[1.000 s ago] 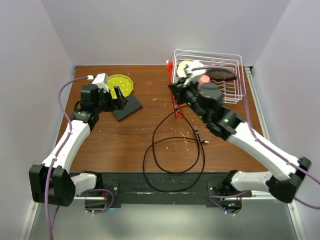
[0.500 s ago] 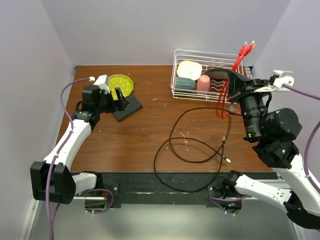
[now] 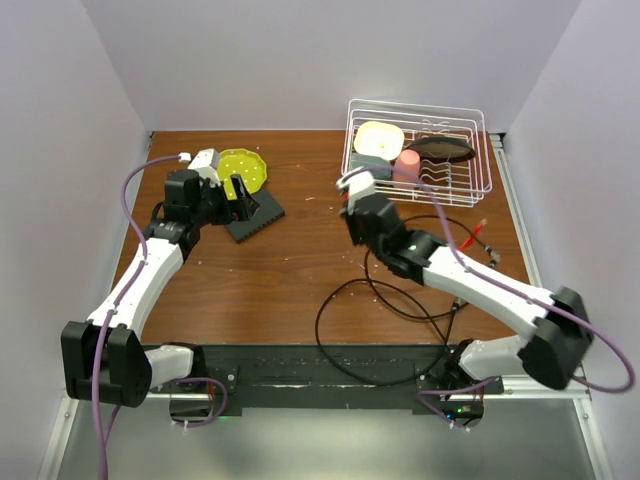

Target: Insert the plug into the switch port

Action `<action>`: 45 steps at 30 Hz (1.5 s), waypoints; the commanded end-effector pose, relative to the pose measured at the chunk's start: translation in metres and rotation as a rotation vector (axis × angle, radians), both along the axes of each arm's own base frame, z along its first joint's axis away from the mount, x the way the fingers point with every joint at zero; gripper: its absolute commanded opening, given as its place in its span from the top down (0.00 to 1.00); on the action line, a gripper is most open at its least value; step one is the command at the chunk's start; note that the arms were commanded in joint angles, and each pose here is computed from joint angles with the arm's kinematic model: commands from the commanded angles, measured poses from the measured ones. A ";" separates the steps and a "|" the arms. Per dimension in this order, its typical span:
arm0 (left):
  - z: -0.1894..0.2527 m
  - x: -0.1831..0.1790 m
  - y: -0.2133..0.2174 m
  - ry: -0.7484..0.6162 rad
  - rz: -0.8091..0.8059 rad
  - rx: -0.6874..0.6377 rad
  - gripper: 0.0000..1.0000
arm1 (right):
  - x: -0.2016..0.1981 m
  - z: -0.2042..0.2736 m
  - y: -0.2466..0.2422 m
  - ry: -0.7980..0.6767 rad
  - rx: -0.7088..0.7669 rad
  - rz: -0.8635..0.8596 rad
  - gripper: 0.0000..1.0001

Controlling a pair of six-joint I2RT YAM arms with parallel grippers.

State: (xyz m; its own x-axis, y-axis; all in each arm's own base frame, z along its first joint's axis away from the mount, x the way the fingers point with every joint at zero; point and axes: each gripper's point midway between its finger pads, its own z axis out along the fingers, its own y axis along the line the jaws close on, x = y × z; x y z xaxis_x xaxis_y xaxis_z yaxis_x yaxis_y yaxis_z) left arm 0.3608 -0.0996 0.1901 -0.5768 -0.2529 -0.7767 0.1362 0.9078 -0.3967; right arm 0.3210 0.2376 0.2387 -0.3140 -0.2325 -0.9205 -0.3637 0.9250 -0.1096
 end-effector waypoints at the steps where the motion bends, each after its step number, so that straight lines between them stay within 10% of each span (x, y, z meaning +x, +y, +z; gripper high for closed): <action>1: 0.009 0.005 0.000 -0.036 -0.003 -0.008 0.00 | -0.033 -0.057 0.036 0.199 0.044 0.216 1.00; 9: 0.008 0.005 -0.006 -0.030 -0.021 -0.034 0.00 | -0.041 -0.075 0.047 0.258 0.049 0.275 0.48; 45: -0.002 0.010 -0.020 -0.017 -0.083 -0.086 0.00 | -0.012 -0.192 0.037 0.457 -0.139 0.000 0.62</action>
